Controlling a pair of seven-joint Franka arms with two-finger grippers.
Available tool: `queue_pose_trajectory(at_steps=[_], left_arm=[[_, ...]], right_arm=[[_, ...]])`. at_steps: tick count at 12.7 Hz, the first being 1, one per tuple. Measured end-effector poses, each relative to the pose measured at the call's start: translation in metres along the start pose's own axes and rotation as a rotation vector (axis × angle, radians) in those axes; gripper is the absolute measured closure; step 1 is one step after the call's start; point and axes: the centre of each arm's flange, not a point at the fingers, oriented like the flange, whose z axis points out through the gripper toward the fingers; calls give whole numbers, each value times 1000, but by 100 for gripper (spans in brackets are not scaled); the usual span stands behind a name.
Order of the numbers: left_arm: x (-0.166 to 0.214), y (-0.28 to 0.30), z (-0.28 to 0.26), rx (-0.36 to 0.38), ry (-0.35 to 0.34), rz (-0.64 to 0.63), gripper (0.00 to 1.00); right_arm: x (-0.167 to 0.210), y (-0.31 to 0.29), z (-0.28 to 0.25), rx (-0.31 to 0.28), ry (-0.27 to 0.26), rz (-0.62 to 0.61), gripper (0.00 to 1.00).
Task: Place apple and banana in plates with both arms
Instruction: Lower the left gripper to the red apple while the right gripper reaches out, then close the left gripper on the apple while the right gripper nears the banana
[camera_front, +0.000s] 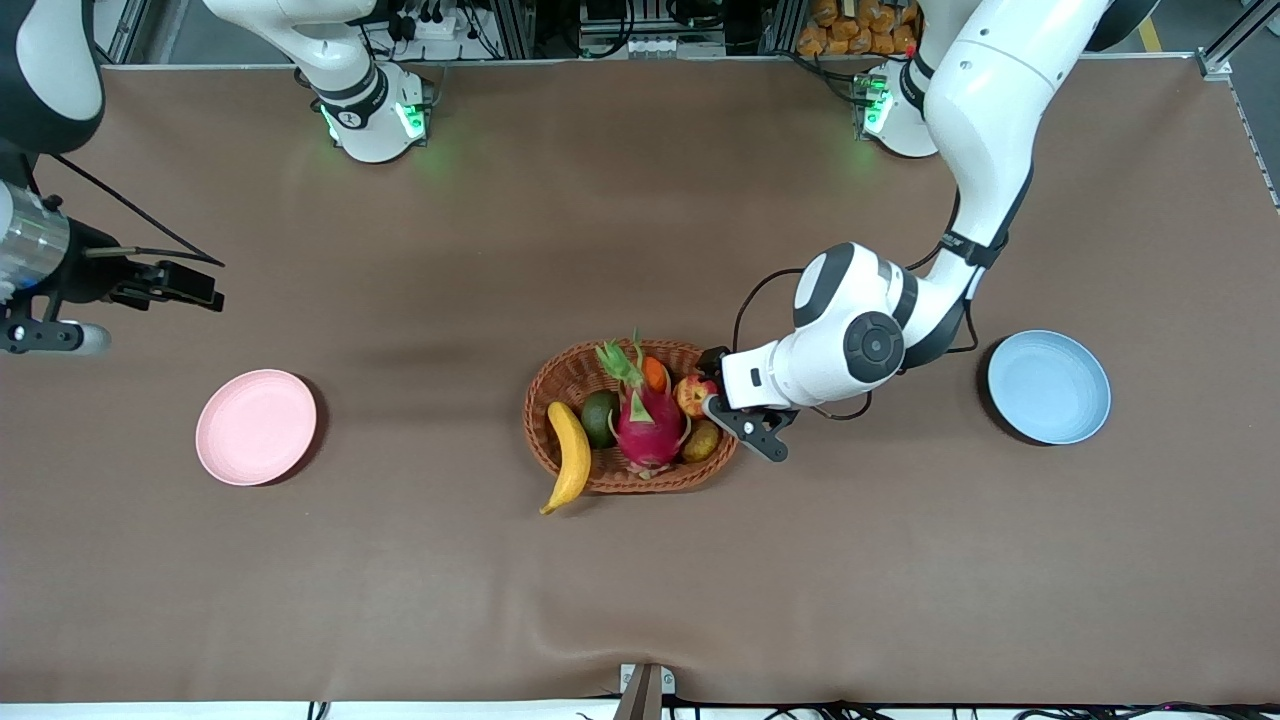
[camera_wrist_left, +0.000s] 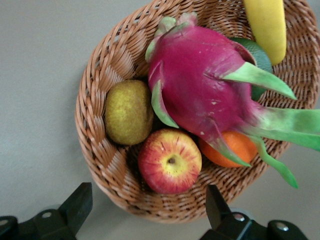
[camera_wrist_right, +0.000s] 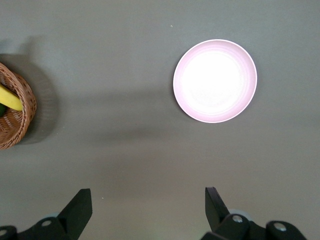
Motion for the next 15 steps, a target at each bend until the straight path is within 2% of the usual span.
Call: queue_pose_trajectory(at_steps=[5,7,10,12,15], left_arm=[[1,8,15,-9,0,11,0],[1,15,20,-10,5,20,0],[2,22,33,-14,16,25,0],[2,23,39,-16,18,25,0],[-1,23,50,-10,36,23,0]], right_arm=[[38,-46,49,119,22,-47,0],[49,-71,63,125,57,-76,0],[58,-91,76,133,81,-98,0],[61,-92,77,168,93,-82,0],[74,-100,89,212,141,-65,0]])
